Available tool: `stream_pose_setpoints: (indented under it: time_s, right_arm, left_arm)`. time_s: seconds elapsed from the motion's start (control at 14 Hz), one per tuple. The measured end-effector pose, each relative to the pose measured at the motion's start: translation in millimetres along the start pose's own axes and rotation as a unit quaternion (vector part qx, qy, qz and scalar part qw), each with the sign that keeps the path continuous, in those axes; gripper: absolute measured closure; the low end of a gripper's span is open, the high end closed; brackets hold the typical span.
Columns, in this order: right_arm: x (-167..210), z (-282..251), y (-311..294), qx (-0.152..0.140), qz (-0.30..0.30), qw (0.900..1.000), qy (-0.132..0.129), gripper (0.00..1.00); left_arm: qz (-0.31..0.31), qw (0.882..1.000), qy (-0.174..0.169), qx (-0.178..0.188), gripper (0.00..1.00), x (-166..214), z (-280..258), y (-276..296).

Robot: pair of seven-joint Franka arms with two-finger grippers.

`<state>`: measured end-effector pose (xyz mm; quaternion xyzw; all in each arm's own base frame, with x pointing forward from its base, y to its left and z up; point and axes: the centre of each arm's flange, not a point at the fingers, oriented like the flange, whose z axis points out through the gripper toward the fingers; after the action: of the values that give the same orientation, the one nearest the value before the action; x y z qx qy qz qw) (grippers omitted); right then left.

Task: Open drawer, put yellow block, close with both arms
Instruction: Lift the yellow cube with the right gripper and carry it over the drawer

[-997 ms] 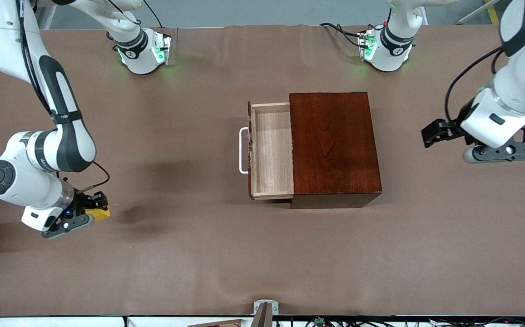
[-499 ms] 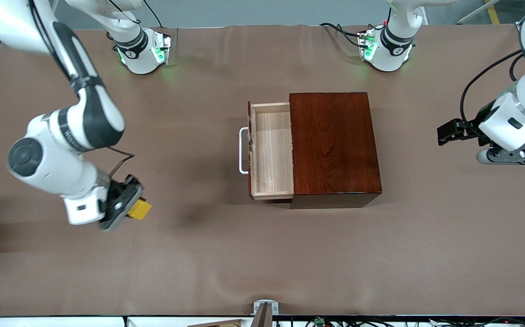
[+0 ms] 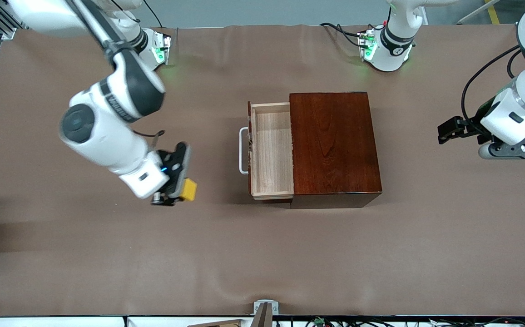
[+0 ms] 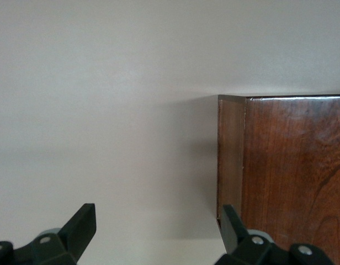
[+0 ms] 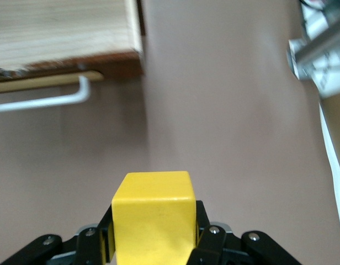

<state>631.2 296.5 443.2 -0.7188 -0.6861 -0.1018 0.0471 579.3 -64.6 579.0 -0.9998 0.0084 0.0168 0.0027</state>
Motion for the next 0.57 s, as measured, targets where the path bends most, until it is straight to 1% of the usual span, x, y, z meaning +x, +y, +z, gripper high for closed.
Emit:
stream_pose_setpoints:
  time_s: [0.14,0.28,0.5,0.57]
  right_arm:
    - [55.1,8.7,-34.6,0.006,-0.056,0.998,-0.020,0.44]
    - [100.7,13.4,-68.2,0.017,-0.082,0.996,-0.032,0.44]
    - [138.1,21.5,-95.7,0.022,-0.097,0.994,-0.039,0.44]
    - [149.4,28.6,-105.7,0.021,-0.107,0.993,-0.046,0.44]
  left_arm:
    - [-0.001,1.000,0.002,0.000,0.00,-1.2,-1.4,-0.9]
    - [0.001,1.000,0.002,-0.001,0.00,-1.3,-0.9,1.2]
    - [0.004,1.000,0.003,0.000,0.00,-1.5,-1.1,6.1]
    - [0.004,1.000,0.003,0.000,0.00,-1.4,-1.2,5.7]
